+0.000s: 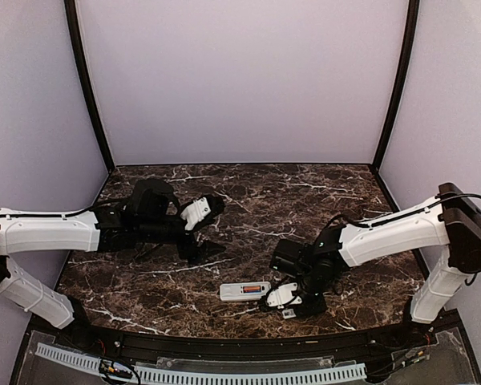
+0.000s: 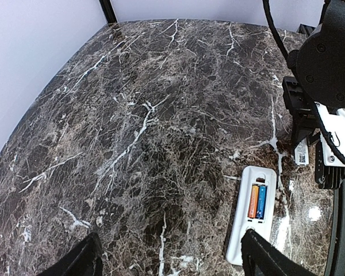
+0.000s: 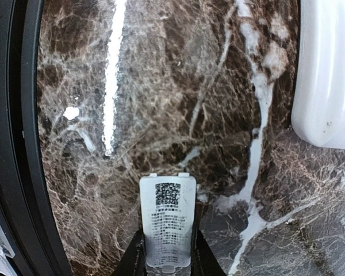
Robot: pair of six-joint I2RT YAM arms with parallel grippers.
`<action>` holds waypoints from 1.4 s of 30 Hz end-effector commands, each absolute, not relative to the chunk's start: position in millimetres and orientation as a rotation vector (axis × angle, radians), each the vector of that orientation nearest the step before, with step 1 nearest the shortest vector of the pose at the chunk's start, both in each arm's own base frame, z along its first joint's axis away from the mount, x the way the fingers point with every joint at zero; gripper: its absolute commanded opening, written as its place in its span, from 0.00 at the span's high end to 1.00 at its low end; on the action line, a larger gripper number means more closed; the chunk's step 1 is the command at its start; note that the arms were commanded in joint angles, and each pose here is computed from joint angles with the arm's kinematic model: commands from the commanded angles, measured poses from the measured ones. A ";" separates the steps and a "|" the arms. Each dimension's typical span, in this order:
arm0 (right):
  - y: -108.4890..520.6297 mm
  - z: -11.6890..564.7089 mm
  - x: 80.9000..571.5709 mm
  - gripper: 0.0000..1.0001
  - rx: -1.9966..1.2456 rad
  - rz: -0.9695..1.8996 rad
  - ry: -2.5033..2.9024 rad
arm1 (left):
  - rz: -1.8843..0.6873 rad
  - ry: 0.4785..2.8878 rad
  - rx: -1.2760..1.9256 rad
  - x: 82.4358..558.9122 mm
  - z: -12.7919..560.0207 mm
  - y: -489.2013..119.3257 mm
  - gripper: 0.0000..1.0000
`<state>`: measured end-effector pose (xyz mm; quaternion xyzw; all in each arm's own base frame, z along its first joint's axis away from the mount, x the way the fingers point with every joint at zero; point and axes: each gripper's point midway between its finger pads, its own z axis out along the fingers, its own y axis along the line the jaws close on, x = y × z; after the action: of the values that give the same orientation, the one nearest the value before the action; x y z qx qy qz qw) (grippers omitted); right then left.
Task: Load the batteries into the remote control
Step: Pick up the battery cover at the center of the board, then pass from the right arm to the left
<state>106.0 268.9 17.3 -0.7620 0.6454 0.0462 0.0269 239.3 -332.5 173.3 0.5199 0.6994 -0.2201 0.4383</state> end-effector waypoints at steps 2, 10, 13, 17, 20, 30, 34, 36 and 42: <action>275.9 36.2 99.8 0.85 -2.305 0.209 1.979 | -0.533 1.746 1.303 240.3 170.3 -329.5 0.18; 300.7 65.2 120.9 0.85 -2.137 0.251 2.011 | -0.535 1.737 1.307 239.4 171.7 -329.4 0.18; 317.1 81.3 135.7 0.87 -2.016 0.322 2.050 | -0.582 1.713 1.309 233.1 175.6 -331.9 0.19; 337.1 111.4 151.1 0.87 -1.870 0.429 1.987 | -0.665 1.615 1.299 220.8 193.8 -335.2 0.24; 349.7 138.8 152.6 0.86 -1.802 0.538 1.932 | -0.663 1.460 1.360 204.5 200.3 -329.9 0.31; 359.5 157.9 152.8 0.86 -1.793 0.604 1.961 | -0.128 0.696 1.760 155.6 197.2 -334.4 0.37; 367.0 163.1 152.4 0.86 -1.786 0.645 1.964 | -0.043 0.534 1.834 148.5 192.6 -346.4 0.37; 372.0 167.1 150.3 0.86 -1.790 0.675 1.951 | -0.021 0.493 1.882 147.1 185.3 -350.4 0.37; 378.2 166.0 142.1 0.86 -1.852 0.687 1.933 | -0.004 0.465 1.912 148.2 177.8 -362.5 0.37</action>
<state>149.8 371.3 164.2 -0.6487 0.6951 0.2341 0.2028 146.3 -355.4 170.8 0.8016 0.2331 -0.0296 0.5498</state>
